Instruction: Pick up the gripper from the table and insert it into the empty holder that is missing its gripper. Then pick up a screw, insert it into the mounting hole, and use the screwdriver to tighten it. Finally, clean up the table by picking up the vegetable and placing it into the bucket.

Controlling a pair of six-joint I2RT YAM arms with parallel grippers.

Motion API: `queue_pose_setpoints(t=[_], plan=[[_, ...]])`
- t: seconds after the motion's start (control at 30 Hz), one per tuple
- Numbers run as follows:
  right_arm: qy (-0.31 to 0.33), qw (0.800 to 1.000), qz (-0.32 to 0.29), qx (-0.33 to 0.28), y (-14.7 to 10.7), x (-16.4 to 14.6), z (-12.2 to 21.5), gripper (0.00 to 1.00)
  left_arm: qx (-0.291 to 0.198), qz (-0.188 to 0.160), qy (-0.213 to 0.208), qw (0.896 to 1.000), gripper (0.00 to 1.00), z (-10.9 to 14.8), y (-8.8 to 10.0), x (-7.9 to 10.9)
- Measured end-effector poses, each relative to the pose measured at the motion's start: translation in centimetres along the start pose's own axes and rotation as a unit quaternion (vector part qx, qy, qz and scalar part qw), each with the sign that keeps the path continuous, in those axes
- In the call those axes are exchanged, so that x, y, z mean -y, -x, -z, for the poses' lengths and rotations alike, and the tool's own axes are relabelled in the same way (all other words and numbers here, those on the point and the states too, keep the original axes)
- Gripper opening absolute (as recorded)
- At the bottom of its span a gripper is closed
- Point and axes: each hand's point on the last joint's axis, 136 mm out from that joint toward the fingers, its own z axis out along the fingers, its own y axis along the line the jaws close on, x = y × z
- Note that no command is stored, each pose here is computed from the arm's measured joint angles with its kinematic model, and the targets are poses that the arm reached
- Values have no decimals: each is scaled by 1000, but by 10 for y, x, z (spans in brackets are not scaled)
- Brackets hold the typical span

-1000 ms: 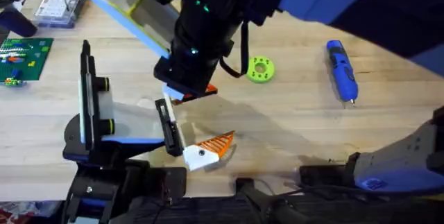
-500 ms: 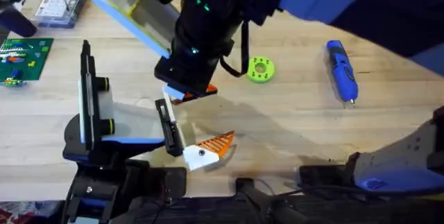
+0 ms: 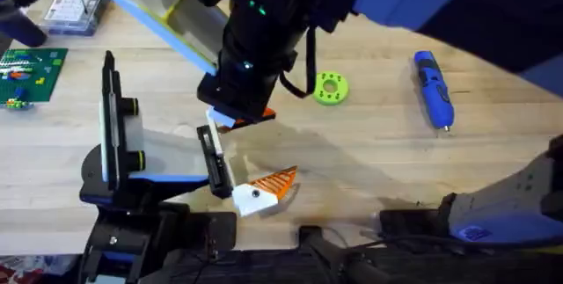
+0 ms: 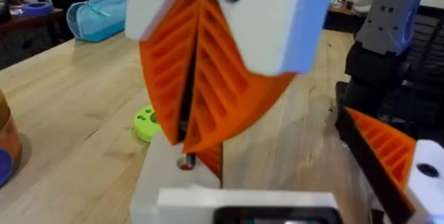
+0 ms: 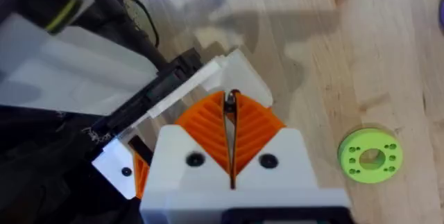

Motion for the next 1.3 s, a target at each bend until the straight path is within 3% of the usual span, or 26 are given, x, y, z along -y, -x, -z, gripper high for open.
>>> queue_pose_setpoints(t=[1.3], plan=[[0, 1000, 2, -6, -4, 4, -7, 9, 0, 0, 0, 1000, 991, 0, 0, 0]])
